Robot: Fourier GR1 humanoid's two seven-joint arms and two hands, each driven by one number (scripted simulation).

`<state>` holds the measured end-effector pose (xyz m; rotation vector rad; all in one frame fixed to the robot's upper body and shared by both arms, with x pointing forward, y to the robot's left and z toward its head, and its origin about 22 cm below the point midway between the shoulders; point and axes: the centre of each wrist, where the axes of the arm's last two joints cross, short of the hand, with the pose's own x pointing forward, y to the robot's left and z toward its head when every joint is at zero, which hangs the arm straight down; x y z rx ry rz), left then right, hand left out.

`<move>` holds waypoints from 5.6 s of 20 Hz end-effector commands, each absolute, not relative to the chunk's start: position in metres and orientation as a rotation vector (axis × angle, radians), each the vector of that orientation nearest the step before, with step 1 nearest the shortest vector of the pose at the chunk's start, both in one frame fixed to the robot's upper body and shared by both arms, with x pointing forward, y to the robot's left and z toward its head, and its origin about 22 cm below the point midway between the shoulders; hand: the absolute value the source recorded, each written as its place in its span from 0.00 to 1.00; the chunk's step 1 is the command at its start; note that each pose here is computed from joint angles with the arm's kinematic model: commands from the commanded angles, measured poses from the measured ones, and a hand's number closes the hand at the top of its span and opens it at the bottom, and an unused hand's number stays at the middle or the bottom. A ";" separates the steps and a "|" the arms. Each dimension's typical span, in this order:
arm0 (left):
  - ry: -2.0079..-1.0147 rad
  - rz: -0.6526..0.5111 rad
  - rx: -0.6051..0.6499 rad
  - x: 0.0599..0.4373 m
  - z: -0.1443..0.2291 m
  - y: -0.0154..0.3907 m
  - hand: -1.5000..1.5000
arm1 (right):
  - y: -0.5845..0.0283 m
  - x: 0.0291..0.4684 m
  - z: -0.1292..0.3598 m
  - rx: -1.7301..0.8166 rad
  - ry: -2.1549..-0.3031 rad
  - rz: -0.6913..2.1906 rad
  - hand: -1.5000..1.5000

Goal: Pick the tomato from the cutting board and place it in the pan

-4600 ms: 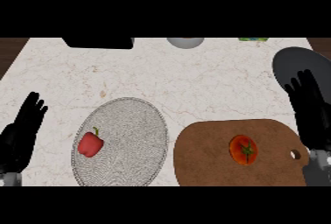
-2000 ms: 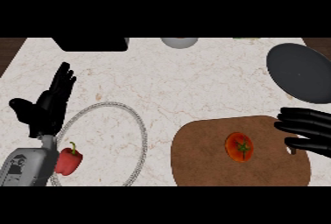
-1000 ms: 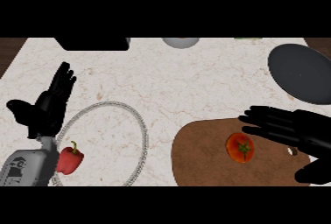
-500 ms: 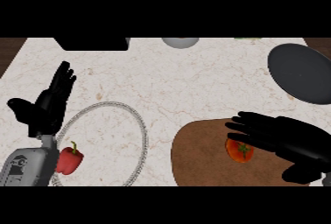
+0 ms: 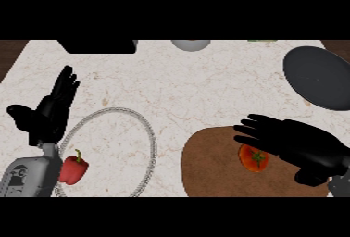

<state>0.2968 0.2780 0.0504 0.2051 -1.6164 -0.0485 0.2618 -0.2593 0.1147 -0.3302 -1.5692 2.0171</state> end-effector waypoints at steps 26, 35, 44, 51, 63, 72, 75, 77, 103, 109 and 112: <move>-1.622 -0.049 0.198 0.290 0.043 0.271 0.50 | -0.226 0.279 0.041 -0.272 -1.503 2.249 1.00; -1.597 -0.040 0.210 0.291 0.065 0.270 0.50 | -0.234 0.277 0.052 -0.376 -1.566 2.023 1.00; -1.600 -0.020 0.236 0.281 0.037 0.301 0.50 | -0.273 0.232 0.075 -0.725 -1.506 1.378 1.00; -1.610 -0.037 0.227 0.279 0.042 0.281 0.50 | -0.293 0.207 0.140 -0.775 -1.680 1.058 1.00; -1.619 -0.060 0.196 0.302 0.049 0.275 0.50 | -0.377 0.284 0.189 -0.690 -1.716 0.578 1.00; -1.634 -0.095 0.164 0.310 0.063 0.267 0.50 | -0.451 0.342 0.145 -0.893 -1.664 0.580 1.00; -1.641 -0.107 0.147 0.303 0.052 0.255 0.50 | -0.461 0.347 0.148 -1.082 -1.592 0.638 1.00; -1.652 -0.088 0.144 0.311 0.056 0.261 0.50 | -0.447 0.360 0.119 -1.096 -1.591 0.637 1.00; -1.665 -0.100 0.138 0.316 0.059 0.253 0.50 | -0.485 0.352 0.080 -0.606 -1.640 0.374 0.00; -1.686 -0.083 0.143 0.311 0.064 0.257 0.50 | -0.513 0.325 0.076 -0.476 -1.742 0.138 0.00; -1.653 -0.085 0.150 0.300 0.052 0.265 0.50 | -0.545 0.296 0.088 -0.330 -1.737 0.119 0.00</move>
